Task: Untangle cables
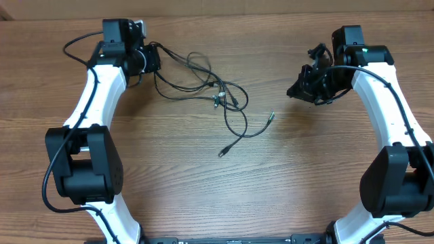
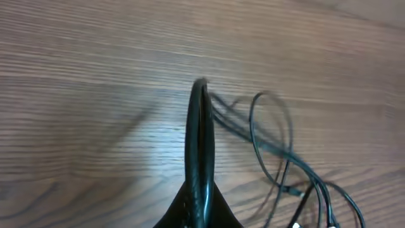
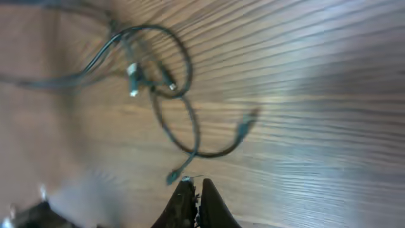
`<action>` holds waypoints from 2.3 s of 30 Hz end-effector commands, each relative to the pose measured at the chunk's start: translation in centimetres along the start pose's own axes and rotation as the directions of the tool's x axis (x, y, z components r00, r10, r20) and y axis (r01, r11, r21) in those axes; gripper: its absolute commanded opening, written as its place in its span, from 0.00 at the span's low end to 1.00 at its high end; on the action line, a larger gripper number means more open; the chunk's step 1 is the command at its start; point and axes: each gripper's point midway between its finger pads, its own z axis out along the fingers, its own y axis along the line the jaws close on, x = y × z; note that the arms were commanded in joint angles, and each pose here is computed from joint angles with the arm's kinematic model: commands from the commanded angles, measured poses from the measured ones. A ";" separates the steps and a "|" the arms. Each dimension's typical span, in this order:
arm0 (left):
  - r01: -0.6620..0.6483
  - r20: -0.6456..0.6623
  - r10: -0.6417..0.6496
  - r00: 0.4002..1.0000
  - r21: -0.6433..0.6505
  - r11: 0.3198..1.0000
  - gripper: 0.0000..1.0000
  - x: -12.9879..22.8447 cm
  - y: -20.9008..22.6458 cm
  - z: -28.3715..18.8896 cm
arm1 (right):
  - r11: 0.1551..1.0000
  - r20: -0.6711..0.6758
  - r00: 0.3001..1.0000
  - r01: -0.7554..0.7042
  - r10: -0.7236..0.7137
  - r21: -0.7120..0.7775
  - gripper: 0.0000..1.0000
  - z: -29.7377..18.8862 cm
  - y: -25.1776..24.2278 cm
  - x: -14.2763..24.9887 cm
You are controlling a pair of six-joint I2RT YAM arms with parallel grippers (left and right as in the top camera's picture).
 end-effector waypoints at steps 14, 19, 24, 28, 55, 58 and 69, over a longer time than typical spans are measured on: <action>-0.106 -0.455 0.286 0.843 0.380 0.919 0.07 14.5 -14.2 -6.0 | 0.919 0.021 0.966 0.253 -0.259 -0.304 0.72 -1.4 7.0 1.4; -0.263 -0.525 0.213 0.824 -0.022 0.965 0.92 17.7 -13.1 -5.0 | 0.947 0.022 0.968 0.249 -0.250 -0.204 0.76 -1.0 5.3 1.0; -0.103 -0.481 0.017 0.876 -0.154 0.983 0.90 16.0 -11.4 -5.3 | 0.974 -0.017 0.976 0.217 -0.219 -0.068 0.80 -0.5 2.6 1.5; -0.104 -0.322 0.058 0.945 -0.128 0.986 0.88 10.4 -13.3 -11.0 | 0.973 -0.014 0.975 0.219 -0.220 -0.069 0.84 -0.5 2.6 1.4; 0.296 -0.190 -0.443 0.877 -0.513 0.806 0.30 20.3 2.3 -0.5 | 0.966 0.029 0.968 0.249 -0.248 -0.073 0.91 -0.3 2.9 0.4; 0.291 -0.190 -0.442 0.877 -0.522 0.802 0.19 20.5 2.5 -0.4 | 0.961 0.030 0.964 0.267 -0.265 -0.072 0.91 -0.3 2.9 0.4; 0.297 -0.081 -0.336 0.938 -0.311 0.903 0.04 12.3 -2.9 -6.1 | 0.961 0.021 0.963 0.268 -0.267 -0.072 0.91 -0.3 2.8 0.6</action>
